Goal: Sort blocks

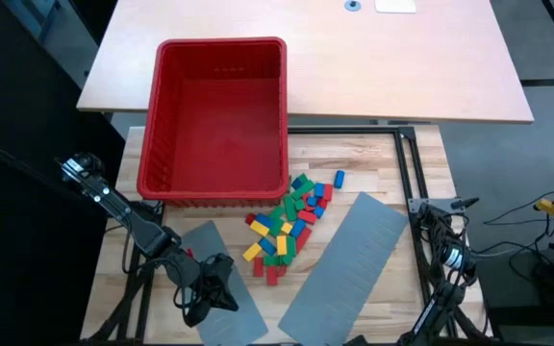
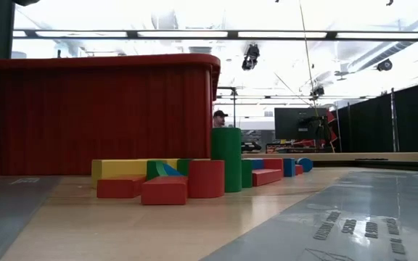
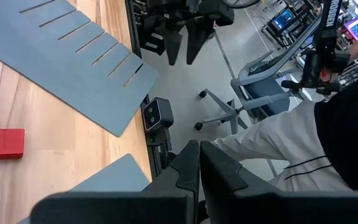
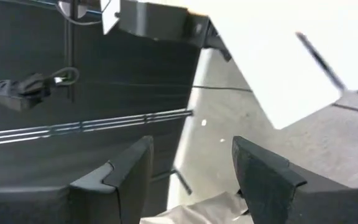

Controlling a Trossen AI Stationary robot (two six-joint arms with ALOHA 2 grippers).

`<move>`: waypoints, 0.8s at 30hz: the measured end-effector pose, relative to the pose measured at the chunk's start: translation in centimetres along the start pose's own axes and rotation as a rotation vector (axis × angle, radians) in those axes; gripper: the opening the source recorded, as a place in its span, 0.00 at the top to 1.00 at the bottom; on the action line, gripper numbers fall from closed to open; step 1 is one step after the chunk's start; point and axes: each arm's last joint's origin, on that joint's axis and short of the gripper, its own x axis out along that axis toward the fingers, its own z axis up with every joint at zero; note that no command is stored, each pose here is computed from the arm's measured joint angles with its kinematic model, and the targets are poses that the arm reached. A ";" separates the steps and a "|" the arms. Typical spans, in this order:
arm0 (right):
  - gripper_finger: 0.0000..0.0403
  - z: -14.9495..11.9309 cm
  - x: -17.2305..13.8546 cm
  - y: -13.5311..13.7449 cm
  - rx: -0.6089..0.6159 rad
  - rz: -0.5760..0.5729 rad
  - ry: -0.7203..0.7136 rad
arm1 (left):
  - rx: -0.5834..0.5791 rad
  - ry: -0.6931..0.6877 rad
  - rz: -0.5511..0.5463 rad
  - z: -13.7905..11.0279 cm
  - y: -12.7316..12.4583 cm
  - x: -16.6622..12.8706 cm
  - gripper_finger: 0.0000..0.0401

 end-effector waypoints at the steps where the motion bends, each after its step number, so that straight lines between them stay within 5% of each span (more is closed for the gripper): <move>1: 0.51 0.1 0.0 0.0 -0.005 -0.005 -0.004 | -0.003 0.003 -0.003 0.0 0.0 0.0 1.00; 14: 0.59 -0.3 -0.3 -0.8 -0.021 -0.054 0.045 | -0.019 0.012 -0.013 0.0 0.0 0.0 1.00; 21: 0.60 -0.1 -0.7 0.6 0.025 0.166 -0.182 | -0.027 0.022 -0.024 -0.1 -0.1 0.0 1.00; 24: 0.62 -0.1 -0.8 0.7 0.052 0.170 -0.184 | -0.027 0.024 -0.026 -0.1 -0.1 0.0 1.00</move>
